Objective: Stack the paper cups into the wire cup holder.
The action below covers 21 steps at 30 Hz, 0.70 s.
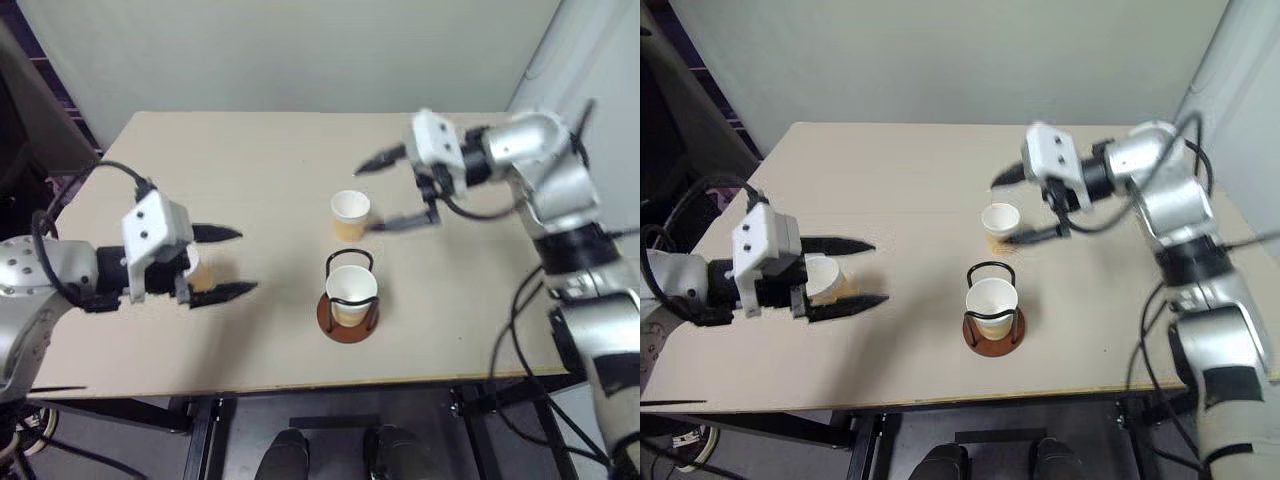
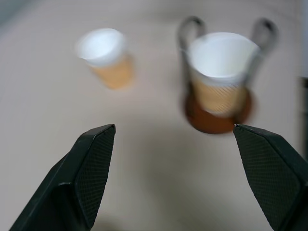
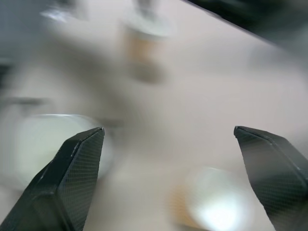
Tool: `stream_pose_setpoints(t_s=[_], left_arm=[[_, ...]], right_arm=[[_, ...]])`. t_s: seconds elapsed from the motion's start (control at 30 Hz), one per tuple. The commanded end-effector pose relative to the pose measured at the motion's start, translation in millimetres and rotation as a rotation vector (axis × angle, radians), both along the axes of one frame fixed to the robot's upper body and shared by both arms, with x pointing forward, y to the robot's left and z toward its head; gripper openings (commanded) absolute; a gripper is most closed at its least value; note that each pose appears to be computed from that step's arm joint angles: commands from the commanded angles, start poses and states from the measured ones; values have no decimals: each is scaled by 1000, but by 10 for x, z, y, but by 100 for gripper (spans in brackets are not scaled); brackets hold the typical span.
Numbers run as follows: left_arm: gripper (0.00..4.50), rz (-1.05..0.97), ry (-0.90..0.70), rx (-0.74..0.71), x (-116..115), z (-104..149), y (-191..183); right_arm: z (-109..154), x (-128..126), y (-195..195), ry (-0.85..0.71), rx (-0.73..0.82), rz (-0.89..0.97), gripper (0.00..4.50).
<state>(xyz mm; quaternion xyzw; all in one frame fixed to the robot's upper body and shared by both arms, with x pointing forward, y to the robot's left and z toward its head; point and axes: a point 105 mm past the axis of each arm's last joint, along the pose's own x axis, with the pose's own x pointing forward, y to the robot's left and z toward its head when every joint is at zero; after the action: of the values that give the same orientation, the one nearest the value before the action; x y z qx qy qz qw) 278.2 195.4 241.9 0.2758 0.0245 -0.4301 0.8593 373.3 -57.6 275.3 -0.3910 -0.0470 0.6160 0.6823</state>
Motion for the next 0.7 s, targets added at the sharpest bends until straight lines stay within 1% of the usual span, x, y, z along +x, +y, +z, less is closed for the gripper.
stream_pose_setpoints(t_s=[0.03, 0.1, 0.2, 0.4, 0.47, 0.53, 0.63, 0.67, 0.7], left_arm=[[421, 88, -36, 14, 176, -44, 2], [421, 118, -40, 9, 260, -100, -45], [421, 165, -51, -27, 386, -127, -124], [421, 170, -68, -57, 440, -130, -266], [421, 155, -71, -63, 428, -118, -314], [421, 147, -71, -63, 411, -113, -325], [421, 148, -72, -55, 404, -113, -297], [421, 147, -73, -51, 404, -112, -288], [421, 146, -74, -49, 401, -110, -281]], right_arm=[[-229, 295, 71, -36, -65, -83, 449], [-344, 390, 113, -42, -99, -113, 449], [-496, 456, 133, -40, -154, -135, 449], [-726, 525, 84, -33, -253, -184, 449], [-773, 558, 92, -49, -268, -209, 411], [-794, 547, 119, -49, -271, -197, 353], [-800, 535, 143, -46, -266, -186, 243], [-798, 536, 147, -46, -264, -187, 199], [-794, 536, 149, -47, -261, -186, 168]])
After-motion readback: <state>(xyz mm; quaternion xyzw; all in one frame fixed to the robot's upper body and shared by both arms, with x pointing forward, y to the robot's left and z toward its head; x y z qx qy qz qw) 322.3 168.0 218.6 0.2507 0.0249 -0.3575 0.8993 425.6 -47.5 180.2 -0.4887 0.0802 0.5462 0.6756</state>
